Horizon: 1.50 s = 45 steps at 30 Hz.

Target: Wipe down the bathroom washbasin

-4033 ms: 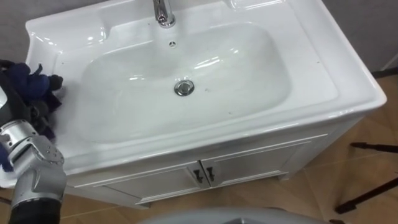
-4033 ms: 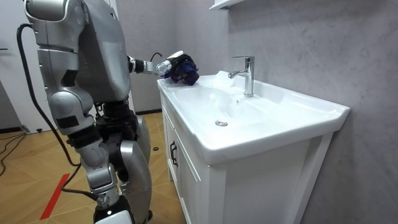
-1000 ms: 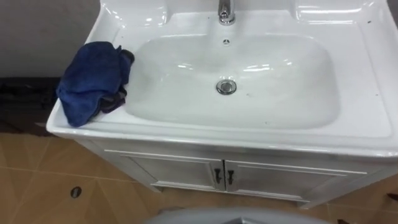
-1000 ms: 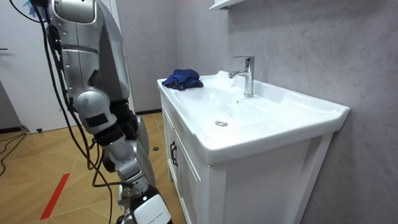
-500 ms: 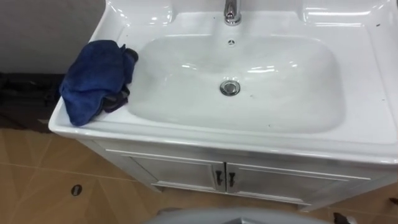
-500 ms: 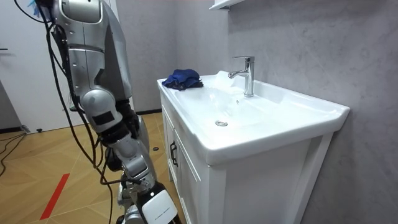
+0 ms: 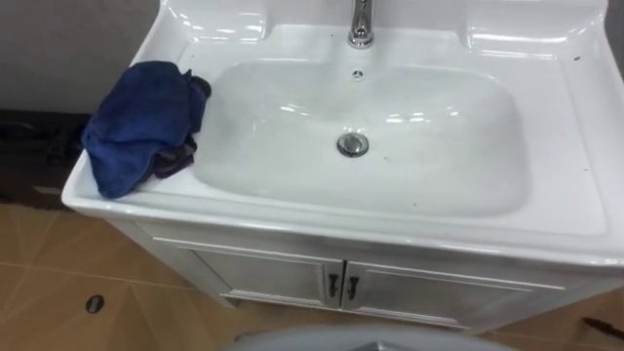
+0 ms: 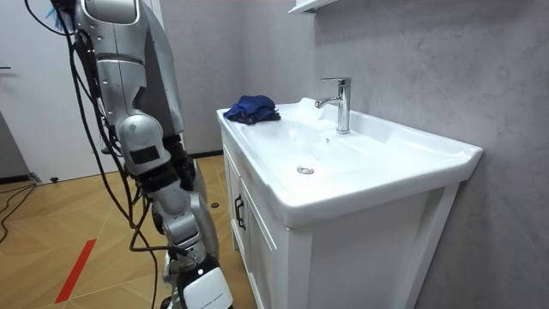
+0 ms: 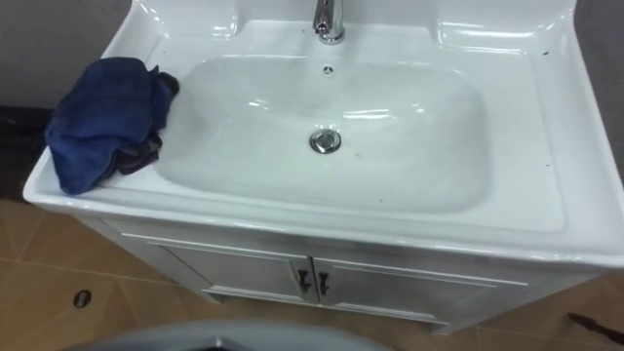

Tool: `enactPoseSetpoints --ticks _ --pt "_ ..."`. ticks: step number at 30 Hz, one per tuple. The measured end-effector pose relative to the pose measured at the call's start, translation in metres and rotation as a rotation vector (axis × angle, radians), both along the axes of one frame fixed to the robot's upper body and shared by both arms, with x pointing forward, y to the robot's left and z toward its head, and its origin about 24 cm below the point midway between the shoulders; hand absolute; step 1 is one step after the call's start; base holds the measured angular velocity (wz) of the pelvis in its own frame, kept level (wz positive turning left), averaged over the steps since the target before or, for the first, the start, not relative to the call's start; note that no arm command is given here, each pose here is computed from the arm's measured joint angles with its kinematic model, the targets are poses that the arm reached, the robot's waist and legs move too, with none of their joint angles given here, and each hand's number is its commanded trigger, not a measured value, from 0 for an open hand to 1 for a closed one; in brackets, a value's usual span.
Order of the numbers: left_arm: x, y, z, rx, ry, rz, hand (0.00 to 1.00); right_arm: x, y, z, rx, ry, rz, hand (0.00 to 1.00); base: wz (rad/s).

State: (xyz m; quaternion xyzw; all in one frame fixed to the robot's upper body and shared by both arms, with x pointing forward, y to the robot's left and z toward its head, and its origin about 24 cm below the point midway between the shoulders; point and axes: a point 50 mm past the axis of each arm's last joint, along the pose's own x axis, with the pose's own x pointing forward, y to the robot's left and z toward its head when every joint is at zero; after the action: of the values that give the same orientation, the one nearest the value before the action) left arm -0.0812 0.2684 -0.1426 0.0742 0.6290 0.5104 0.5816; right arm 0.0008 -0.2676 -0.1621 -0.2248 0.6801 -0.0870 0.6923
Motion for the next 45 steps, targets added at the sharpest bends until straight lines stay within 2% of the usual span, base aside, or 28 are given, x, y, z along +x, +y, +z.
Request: enactPoseSetpoints --ticks 2,7,13,24,29,34,45 --pt "0.013 -0.003 -0.004 -0.062 0.002 -0.134 0.00 0.006 0.002 -0.001 0.008 -0.009 0.003 0.00 0.07" --pt "0.042 -0.012 -0.012 -0.154 -0.013 -0.366 0.00 0.014 0.003 -0.001 0.011 -0.011 0.027 0.00 -0.02" --pt "0.056 -0.018 -0.017 -0.238 0.001 -0.501 0.00 0.017 0.005 -0.002 0.022 -0.008 0.059 0.00 -0.08" --pt "0.062 -0.024 -0.021 -0.393 0.016 -0.599 0.00 0.012 0.020 -0.007 0.111 0.051 0.113 0.00 -0.07" --pt "0.072 -0.027 -0.023 -0.448 0.029 -0.665 0.00 0.008 0.028 -0.009 0.131 0.067 0.114 0.00 0.00" --pt "0.075 -0.030 -0.024 -0.474 0.061 -0.711 0.00 0.003 0.027 -0.009 0.129 0.081 0.108 0.00 -0.09" --pt "0.081 -0.031 -0.025 -0.485 0.059 -0.716 0.00 0.003 0.029 -0.009 0.148 0.089 0.117 0.00 -0.04"
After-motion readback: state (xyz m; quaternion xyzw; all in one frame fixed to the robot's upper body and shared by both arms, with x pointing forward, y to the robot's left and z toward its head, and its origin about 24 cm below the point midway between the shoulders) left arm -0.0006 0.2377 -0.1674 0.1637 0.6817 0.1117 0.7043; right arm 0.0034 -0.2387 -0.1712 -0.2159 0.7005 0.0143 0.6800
